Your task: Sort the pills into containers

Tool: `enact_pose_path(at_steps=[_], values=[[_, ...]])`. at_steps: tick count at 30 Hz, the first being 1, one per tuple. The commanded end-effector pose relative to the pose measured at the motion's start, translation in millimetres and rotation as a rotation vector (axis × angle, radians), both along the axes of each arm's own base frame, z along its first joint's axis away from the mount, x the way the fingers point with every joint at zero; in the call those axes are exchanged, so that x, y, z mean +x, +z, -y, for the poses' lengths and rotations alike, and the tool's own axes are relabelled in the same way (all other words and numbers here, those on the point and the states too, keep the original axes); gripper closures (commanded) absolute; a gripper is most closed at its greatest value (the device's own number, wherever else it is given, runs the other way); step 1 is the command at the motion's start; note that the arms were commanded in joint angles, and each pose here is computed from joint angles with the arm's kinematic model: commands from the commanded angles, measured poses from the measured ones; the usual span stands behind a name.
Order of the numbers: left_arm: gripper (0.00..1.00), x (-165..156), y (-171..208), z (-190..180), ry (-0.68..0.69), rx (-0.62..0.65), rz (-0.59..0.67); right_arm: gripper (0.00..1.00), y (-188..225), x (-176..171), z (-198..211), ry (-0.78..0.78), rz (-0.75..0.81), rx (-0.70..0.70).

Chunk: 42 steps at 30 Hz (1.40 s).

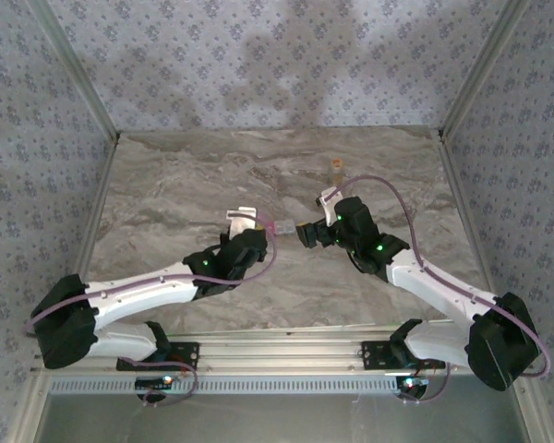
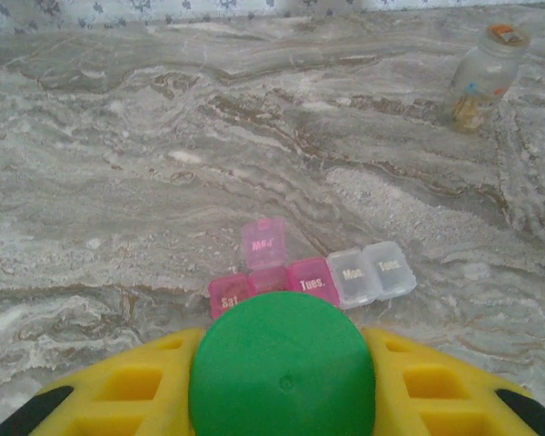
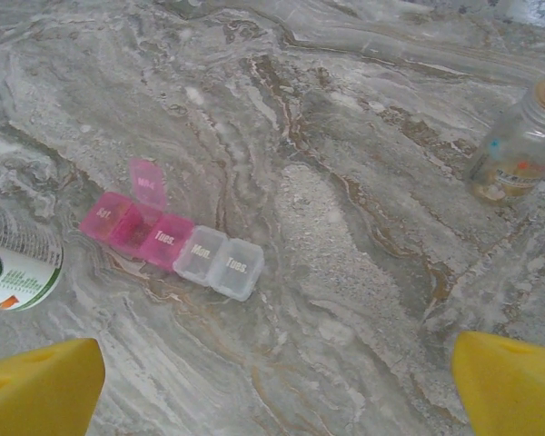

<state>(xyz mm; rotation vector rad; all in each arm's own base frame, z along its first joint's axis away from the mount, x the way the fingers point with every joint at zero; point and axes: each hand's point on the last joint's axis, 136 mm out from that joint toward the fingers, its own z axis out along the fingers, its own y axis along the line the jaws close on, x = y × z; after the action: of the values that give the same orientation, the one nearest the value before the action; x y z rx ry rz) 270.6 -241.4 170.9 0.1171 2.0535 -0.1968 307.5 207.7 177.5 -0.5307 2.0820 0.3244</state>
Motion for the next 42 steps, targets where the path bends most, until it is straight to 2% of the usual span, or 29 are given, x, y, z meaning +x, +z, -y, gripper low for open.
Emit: enact_pose_path(at_steps=[1,9,24,30,33,35,37,39,42], values=[[0.66,-1,-12,-2,0.024,-0.009,-0.006,0.0,-5,0,7,-0.038,0.005,-0.015],[0.64,-2,-32,2,0.022,-0.011,-0.047,0.0,-6,2,8,-0.05,0.002,-0.021],[0.5,-2,-46,6,0.01,0.007,-0.066,0.0,-16,4,8,-0.061,-0.016,-0.045],[0.38,-4,-44,2,0.013,-0.005,-0.057,0.0,-15,6,9,-0.071,-0.02,-0.05],[0.31,-6,-30,-2,0.0,-0.021,-0.03,0.0,-8,5,10,-0.074,-0.006,-0.038],[0.22,-8,-13,-7,-0.006,-0.031,0.001,0.0,-1,5,11,-0.085,0.007,-0.034],[0.03,-10,7,-17,-0.002,-0.037,0.036,0.0,6,7,16,-0.123,0.015,-0.026],[0.01,-13,23,-29,0.004,-0.046,0.062,0.0,14,6,16,-0.133,0.004,0.011],[0.01,-19,42,-61,0.064,-0.097,0.061,0.0,22,-4,5,-0.028,-0.043,0.073]])
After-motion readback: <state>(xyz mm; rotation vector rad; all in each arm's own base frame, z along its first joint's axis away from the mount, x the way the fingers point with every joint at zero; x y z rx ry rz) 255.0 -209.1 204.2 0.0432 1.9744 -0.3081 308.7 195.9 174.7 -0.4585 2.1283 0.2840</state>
